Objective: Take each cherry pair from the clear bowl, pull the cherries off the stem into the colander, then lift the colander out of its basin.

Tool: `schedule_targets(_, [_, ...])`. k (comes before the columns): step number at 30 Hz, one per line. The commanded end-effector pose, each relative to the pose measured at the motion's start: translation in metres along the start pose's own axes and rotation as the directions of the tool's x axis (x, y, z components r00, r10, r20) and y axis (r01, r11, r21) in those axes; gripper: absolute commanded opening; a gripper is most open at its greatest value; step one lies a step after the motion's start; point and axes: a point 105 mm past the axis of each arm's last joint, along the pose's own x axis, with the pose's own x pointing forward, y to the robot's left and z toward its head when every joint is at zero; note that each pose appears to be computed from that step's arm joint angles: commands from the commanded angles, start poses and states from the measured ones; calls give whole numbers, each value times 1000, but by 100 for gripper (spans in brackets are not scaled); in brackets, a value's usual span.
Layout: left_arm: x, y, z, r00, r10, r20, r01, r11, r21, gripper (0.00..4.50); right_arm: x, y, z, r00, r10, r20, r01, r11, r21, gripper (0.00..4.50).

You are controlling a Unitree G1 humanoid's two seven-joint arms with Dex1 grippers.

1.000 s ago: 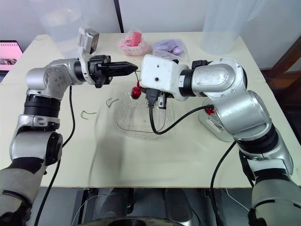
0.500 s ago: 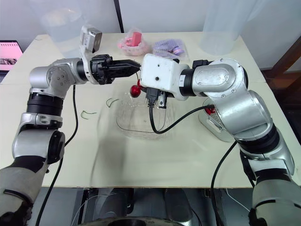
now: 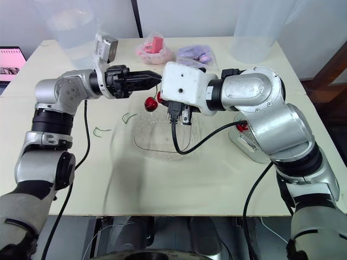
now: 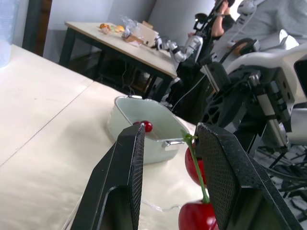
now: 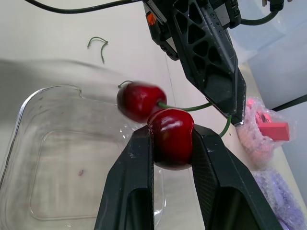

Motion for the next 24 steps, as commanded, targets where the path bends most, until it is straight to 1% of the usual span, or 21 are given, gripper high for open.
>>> schedule_targets(1, [-1, -8, 9, 999, -34, 25, 33, 999, 29, 184, -6, -4, 14, 999, -32, 31, 34, 997, -64, 71])
schedule_targets(4, [0, -9, 9, 999, -44, 26, 43, 999, 24, 104, -5, -5, 15, 999, -36, 33, 38, 997, -64, 71])
schedule_targets(6, [0, -9, 8, 998, -50, 25, 50, 999, 23, 6, -5, -5, 15, 999, -37, 36, 40, 997, -64, 71])
schedule_targets(15, [-1, -6, 16, 998, -31, 51, 29, 999, 40, 6, -5, -5, 13, 999, -40, 33, 41, 998, -53, 71])
schedule_targets(17, [-2, -5, 18, 999, -23, 46, 21, 998, 61, 0, -7, -6, 11, 998, -46, 30, 47, 998, -29, 164])
schedule_targets(18, [-4, -4, 19, 999, -19, 44, 16, 997, 74, 0, -8, -4, 9, 999, -31, 31, 31, 1000, -5, 200])
schedule_targets(21, [-7, -5, 24, 1000, -8, 11, 6, 991, 137, 0, -20, -2, 12, 996, 23, 85, -39, 982, 184, 343])
schedule_targets(23, [-9, -7, 25, 1000, -1, -20, 5, 982, 187, 0, -27, -10, 11, 992, 8, 126, -49, 944, 325, 439])
schedule_targets(24, [-10, -6, 25, 999, 11, -36, -2, 976, 216, 0, -29, -13, 10, 991, -2, 135, -49, 924, 379, 446])
